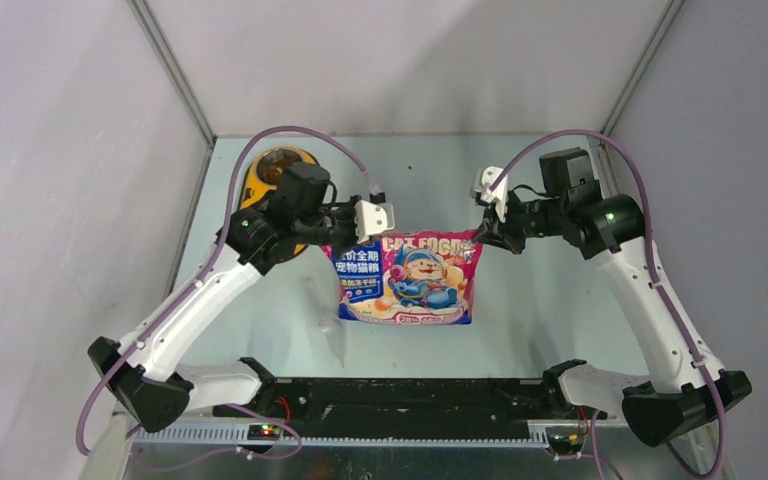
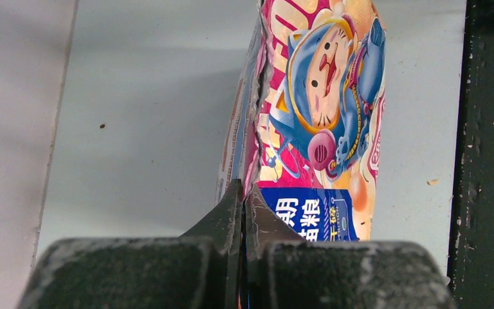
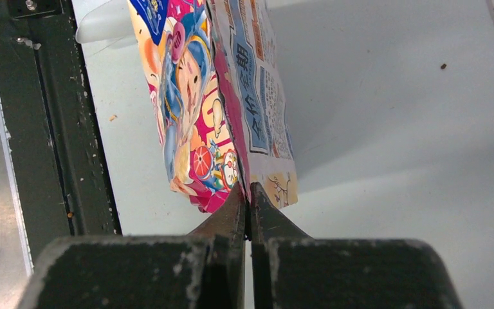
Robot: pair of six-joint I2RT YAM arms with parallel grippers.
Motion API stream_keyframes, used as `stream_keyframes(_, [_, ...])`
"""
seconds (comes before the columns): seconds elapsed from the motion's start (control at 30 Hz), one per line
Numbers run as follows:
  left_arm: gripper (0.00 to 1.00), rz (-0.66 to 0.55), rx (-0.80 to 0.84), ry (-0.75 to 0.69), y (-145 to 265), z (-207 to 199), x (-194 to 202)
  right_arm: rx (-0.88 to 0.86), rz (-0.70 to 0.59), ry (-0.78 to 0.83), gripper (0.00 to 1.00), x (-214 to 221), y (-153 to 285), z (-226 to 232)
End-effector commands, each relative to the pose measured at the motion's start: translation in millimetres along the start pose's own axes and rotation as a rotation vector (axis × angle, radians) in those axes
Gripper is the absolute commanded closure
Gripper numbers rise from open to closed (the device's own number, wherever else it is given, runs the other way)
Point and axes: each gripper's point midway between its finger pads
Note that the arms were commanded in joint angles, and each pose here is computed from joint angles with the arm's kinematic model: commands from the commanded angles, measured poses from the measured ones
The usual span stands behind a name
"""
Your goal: Serve the pet food
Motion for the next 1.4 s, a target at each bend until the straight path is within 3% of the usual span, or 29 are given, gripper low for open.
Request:
stream_keyframes(0.0, [0.97,0.072,-0.094,0.031,21,15,27,0.082,0.038,0.036,1.0,4,11,-14])
stream_keyframes(0.03, [0.8,0.074,-0.123,0.03,25,20,28,0.084,0.041,0.037,1.0,5,11,-14])
stream_keyframes(0.1, [0.71,0.077,-0.155,0.032,29,24,32,0.085,0.045,0.037,1.0,5,11,-14])
stream_keyframes(0.17, [0.96,0.085,-0.157,0.032,35,24,38,0.087,0.047,0.038,1.0,6,11,-15])
stream_keyframes(0.23, [1.0,0.089,-0.153,0.047,41,24,41,0.089,0.05,0.037,1.0,7,12,-15])
stream_keyframes(0.3, [0.89,0.101,-0.176,0.055,46,27,45,0.089,0.053,0.035,1.0,7,12,-15])
stream_keyframes(0.43, [1.0,0.1,-0.218,0.063,58,34,50,0.091,0.057,0.035,1.0,8,11,-16])
stream_keyframes(0.53, [0.84,0.107,-0.265,0.073,66,39,54,0.091,0.058,0.036,1.0,9,11,-17])
stream_keyframes(0.6, [0.98,0.11,-0.274,0.07,71,40,56,0.092,0.058,0.037,1.0,9,11,-17])
stream_keyframes(0.63, [0.99,0.111,-0.281,0.075,73,41,58,0.092,0.058,0.036,1.0,9,11,-17])
stream_keyframes(0.73, [0.82,0.127,-0.291,0.076,77,40,62,0.093,0.059,0.036,1.0,9,11,-18])
stream_keyframes(0.8, [0.98,0.13,-0.282,0.078,80,39,65,0.092,0.058,0.035,1.0,9,10,-18])
stream_keyframes(0.9, [0.99,0.137,-0.3,0.099,83,42,68,0.09,0.057,0.03,1.0,9,10,-18])
stream_keyframes(0.93, [0.96,0.143,-0.31,0.099,84,43,70,0.089,0.058,0.029,1.0,10,10,-17])
stream_keyframes(0.97, [0.79,0.155,-0.333,0.104,87,46,73,0.09,0.058,0.026,1.0,10,10,-17])
stream_keyframes(1.03, [0.6,0.15,-0.372,0.131,94,52,75,0.099,0.062,0.015,1.0,10,12,-18])
stream_keyframes(1.1, [0.48,0.128,-0.429,0.17,103,59,77,0.127,0.082,-0.003,1.0,14,16,-21])
stream_keyframes(1.13, [0.45,0.119,-0.461,0.206,108,61,79,0.148,0.091,-0.013,0.96,14,18,-23])
stream_keyframes(1.23, [0.3,0.063,-0.604,0.3,132,77,81,0.278,0.142,-0.141,0.56,21,36,-41])
stream_keyframes(1.27, [0.27,0.036,-0.661,0.356,143,80,82,0.298,0.141,-0.165,0.5,21,42,-43])
stream_keyframes(1.3, [0.17,0.015,-0.694,0.383,148,83,80,0.348,0.135,-0.215,0.25,22,53,-51])
stream_keyframes(1.37, [0.03,-0.036,-0.783,0.471,164,87,77,0.535,0.103,-0.305,0.05,21,78,-80])
Point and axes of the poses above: each gripper's point midway between its finger pads, its own y axis back along the fingers, its own z axis along the line the jaws close on, x = y × z, and after that the axes turned 13 degrees about y, right-handed
